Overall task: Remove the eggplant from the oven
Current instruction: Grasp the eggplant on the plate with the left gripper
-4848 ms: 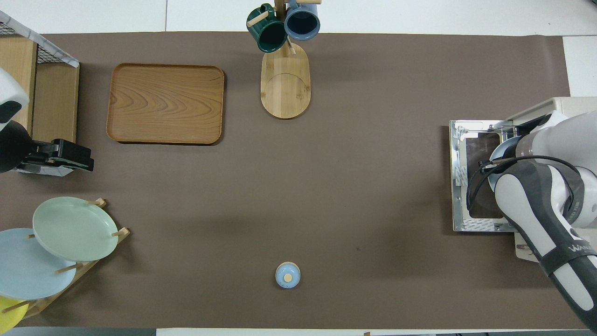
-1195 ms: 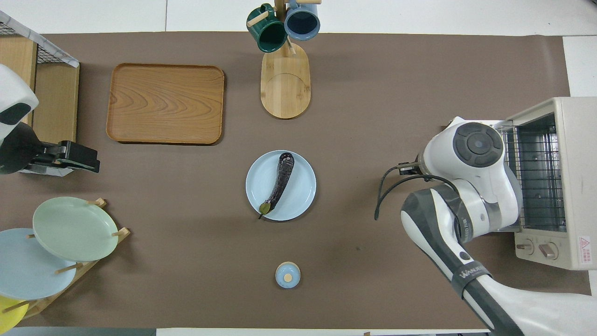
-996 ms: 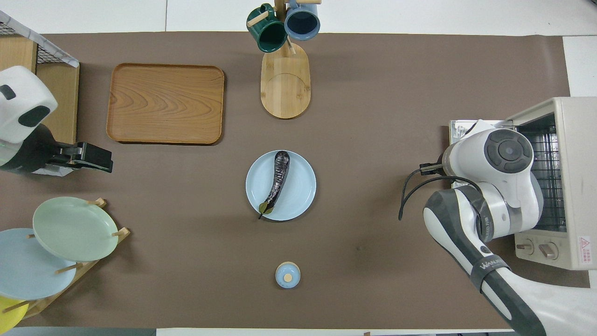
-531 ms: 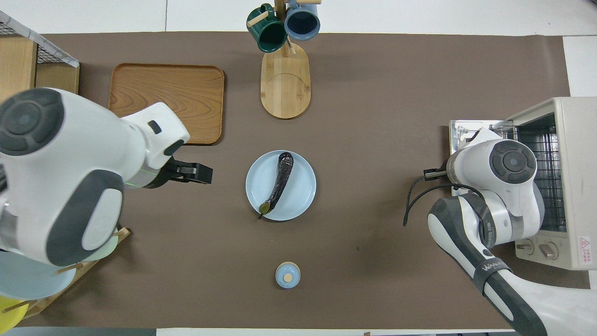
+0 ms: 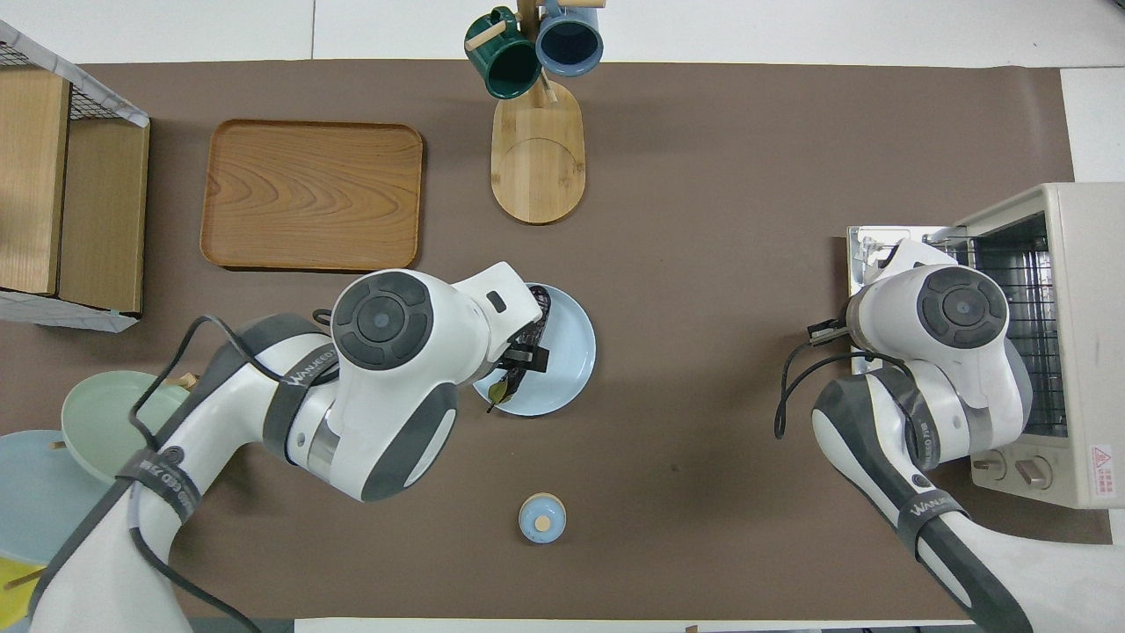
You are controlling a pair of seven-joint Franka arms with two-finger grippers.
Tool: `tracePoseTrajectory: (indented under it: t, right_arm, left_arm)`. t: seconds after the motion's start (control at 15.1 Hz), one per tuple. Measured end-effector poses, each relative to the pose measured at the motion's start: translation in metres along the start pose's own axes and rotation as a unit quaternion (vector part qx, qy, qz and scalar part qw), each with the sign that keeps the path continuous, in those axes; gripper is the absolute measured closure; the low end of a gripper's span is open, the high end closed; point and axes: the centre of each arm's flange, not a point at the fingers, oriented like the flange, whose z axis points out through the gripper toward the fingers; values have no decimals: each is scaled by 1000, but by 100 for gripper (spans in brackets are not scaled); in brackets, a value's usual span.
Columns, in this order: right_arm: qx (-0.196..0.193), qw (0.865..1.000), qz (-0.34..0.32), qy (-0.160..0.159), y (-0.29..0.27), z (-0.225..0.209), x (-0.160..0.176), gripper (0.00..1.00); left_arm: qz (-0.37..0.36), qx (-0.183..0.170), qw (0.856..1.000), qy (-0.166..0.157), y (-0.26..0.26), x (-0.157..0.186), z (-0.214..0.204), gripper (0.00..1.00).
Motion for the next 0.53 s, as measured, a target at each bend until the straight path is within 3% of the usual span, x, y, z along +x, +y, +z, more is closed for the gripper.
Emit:
tracePoseTrajectory:
  t: [0.27, 0.53]
  right_arm:
    - [-5, 999, -23, -32, 6, -27, 14, 99]
    - [-6, 999, -29, -44, 38, -82, 27, 99]
  left_arm:
    - [-2, -7, 1000, 8, 24, -6, 58, 0]
    - [-2, -7, 1000, 8, 25, -4, 79, 0]
